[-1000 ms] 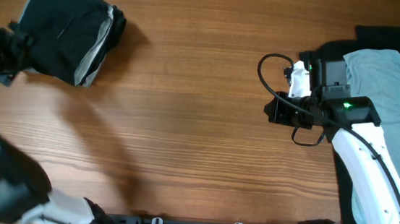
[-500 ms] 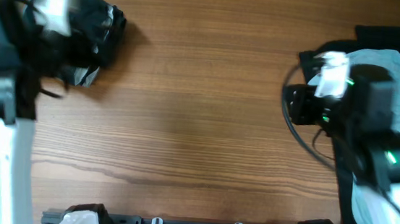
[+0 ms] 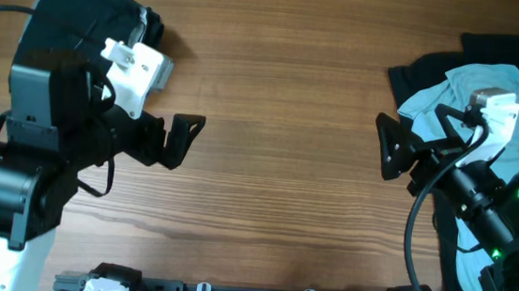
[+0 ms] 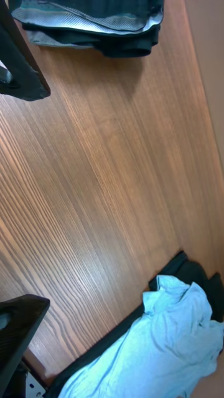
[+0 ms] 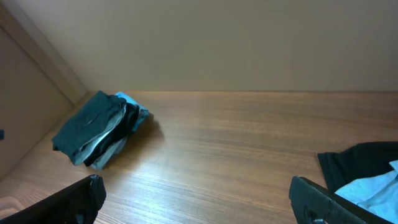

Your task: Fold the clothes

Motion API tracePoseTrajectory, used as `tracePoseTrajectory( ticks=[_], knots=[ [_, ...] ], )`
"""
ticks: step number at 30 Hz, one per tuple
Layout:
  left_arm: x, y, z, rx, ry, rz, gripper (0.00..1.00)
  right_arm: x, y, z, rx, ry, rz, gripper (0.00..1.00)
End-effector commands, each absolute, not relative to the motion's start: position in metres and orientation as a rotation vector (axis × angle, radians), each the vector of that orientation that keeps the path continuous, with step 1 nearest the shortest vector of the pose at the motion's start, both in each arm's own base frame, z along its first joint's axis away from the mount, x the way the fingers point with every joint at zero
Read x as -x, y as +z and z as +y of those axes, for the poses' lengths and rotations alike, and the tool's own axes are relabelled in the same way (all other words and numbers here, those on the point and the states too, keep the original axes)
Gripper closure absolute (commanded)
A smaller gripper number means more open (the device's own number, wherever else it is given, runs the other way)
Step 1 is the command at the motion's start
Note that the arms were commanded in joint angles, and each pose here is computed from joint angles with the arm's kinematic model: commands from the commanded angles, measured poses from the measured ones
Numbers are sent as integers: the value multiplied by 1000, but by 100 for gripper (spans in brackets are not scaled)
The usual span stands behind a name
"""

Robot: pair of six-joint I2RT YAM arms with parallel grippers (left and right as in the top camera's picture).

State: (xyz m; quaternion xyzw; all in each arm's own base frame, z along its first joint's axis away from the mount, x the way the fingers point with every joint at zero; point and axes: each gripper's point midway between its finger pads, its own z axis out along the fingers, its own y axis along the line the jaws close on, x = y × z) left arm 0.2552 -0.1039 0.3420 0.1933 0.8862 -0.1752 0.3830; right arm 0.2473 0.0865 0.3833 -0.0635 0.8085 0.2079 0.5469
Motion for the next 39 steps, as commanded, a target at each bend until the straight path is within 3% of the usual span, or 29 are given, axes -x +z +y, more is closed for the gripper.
tracePoseTrajectory(
  ticks=[1, 11, 21, 25, 30, 39],
  knots=[
    [-256, 341, -103, -512, -418, 2260, 0, -247, 388, 85, 144, 479, 1902, 0],
    [-256, 341, -103, -512, -418, 2260, 0, -245, 381, 84, -206, 712, 1962, 0],
    [-256, 341, -103, -512, -418, 2260, 0, -225, 337, 80, -408, 745, 2160, 0],
    [-256, 341, -103, -512, -418, 2260, 0, -233, 352, 83, -96, 609, 2087, 0],
    [-256, 341, -103, -512, -418, 2260, 0, -241, 390, 101, 512, 354, 1810, 0],
    [-256, 341, -103, -512, -418, 2260, 0, -220, 383, 95, 748, 126, 1643, 0]
  ],
)
